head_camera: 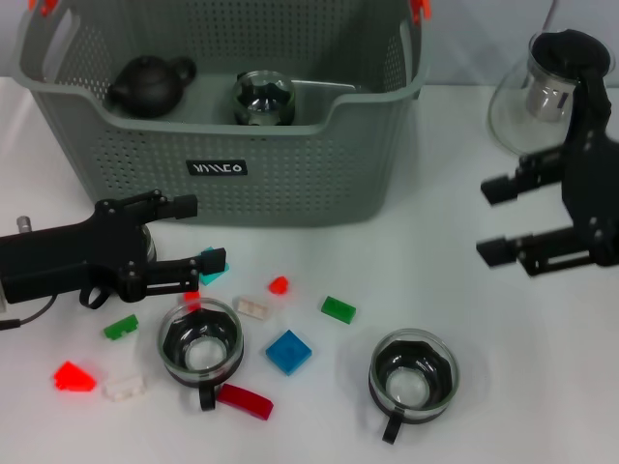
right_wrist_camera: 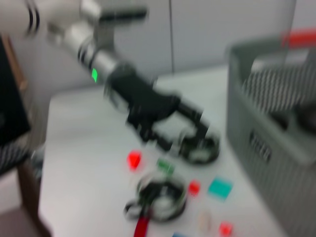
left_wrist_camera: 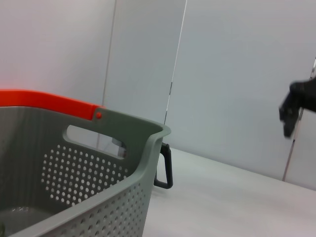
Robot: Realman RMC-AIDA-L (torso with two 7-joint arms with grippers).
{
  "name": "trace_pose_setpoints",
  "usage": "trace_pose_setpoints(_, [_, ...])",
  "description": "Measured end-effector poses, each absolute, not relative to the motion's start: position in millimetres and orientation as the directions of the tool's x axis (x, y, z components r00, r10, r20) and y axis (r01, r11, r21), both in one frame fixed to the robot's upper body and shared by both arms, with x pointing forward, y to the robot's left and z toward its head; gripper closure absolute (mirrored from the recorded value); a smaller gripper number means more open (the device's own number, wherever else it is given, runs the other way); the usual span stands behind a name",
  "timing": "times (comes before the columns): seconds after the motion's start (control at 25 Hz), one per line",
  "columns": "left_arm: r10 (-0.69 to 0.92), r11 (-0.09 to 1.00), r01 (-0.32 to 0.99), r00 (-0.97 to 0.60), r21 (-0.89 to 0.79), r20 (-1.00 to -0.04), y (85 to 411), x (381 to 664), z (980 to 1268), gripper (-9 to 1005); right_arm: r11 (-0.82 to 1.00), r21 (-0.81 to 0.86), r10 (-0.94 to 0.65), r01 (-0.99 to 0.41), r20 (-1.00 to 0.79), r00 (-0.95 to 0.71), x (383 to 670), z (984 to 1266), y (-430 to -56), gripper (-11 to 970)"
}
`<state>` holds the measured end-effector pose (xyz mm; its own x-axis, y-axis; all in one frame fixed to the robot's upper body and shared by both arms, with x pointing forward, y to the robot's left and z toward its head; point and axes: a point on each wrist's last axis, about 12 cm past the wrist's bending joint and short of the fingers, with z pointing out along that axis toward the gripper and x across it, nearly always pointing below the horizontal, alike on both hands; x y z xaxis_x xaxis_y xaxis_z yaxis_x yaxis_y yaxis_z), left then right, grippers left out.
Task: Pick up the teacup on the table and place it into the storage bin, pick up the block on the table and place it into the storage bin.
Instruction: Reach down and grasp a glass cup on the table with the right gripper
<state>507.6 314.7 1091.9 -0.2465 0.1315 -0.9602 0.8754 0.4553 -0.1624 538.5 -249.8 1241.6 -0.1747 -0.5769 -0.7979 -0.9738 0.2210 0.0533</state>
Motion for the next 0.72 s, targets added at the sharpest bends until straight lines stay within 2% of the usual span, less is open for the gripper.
trace_pose_setpoints(0.28, [0.124, 0.455, 0.875, -0.246, -0.166, -0.961, 313.4, 507.2, 1091.4, 136, 0.162, 0.092, -0.770, -0.983, -0.611, -0.184, 543.1, 1227.3, -211.8, 291])
trace_pose_setpoints(0.48, [0.117, 0.462, 0.871, -0.244, -0.165, -0.963, 314.5, 507.3, 1091.9, 138, 0.093, 0.099, -0.823, -0.991, -0.552, -0.133, 546.5, 1224.4, -182.7, 292])
trace_pose_setpoints(0.72, [0.112, 0.471, 0.867, -0.241, -0.162, -0.964, 316.0, 507.3, 1092.2, 140, 0.065, 0.100, -0.874, -0.993, -0.474, -0.105, 547.0, 1219.0, -164.9, 293])
